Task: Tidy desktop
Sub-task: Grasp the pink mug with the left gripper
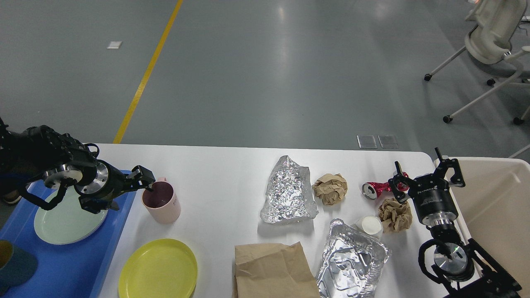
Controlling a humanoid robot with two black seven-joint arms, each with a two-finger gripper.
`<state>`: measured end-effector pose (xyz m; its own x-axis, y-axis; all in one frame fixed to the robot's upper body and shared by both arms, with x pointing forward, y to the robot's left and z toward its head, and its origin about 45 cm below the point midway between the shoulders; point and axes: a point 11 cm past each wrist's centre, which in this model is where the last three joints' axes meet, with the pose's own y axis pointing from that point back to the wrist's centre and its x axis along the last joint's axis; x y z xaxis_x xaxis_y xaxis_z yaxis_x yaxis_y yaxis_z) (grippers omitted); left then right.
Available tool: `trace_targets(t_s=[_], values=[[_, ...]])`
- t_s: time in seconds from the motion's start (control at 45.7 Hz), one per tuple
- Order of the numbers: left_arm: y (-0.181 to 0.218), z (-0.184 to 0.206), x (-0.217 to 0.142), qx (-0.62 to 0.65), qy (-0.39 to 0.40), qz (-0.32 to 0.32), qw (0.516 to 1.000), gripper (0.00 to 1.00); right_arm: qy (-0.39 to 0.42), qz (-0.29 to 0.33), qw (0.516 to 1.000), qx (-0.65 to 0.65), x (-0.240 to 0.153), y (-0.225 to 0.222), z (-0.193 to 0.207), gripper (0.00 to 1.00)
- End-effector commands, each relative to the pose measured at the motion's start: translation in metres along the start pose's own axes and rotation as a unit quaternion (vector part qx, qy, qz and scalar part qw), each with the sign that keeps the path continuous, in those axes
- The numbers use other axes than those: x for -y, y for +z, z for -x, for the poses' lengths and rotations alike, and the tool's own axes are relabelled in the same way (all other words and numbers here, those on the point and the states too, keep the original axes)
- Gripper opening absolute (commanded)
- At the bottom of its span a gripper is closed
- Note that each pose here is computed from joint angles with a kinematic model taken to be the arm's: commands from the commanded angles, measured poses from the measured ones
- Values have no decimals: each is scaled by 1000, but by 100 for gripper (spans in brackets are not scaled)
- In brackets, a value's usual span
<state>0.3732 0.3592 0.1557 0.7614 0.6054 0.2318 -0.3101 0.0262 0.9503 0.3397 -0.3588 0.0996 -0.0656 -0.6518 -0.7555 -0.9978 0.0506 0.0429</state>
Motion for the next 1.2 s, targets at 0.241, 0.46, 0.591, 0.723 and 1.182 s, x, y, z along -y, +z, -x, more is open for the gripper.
trace_targets(t_s=[0.241,0.46,0.591,0.723,1.182], values=[[3,14,42,-27,26,34,999,96,0,0,1000,0,0,0,0,100],[6,21,54,-23,44,35,998,95,0,0,1000,0,0,0,0,100],[4,22,55,-23,44,34,998,88,1,0,1000,0,0,0,-1,100],[2,23,55,-25,38,31,998,67,1,0,1000,0,0,0,-1,100],[-5,25,52,-31,15,6,999,9,1,0,1000,0,0,0,-1,100]])
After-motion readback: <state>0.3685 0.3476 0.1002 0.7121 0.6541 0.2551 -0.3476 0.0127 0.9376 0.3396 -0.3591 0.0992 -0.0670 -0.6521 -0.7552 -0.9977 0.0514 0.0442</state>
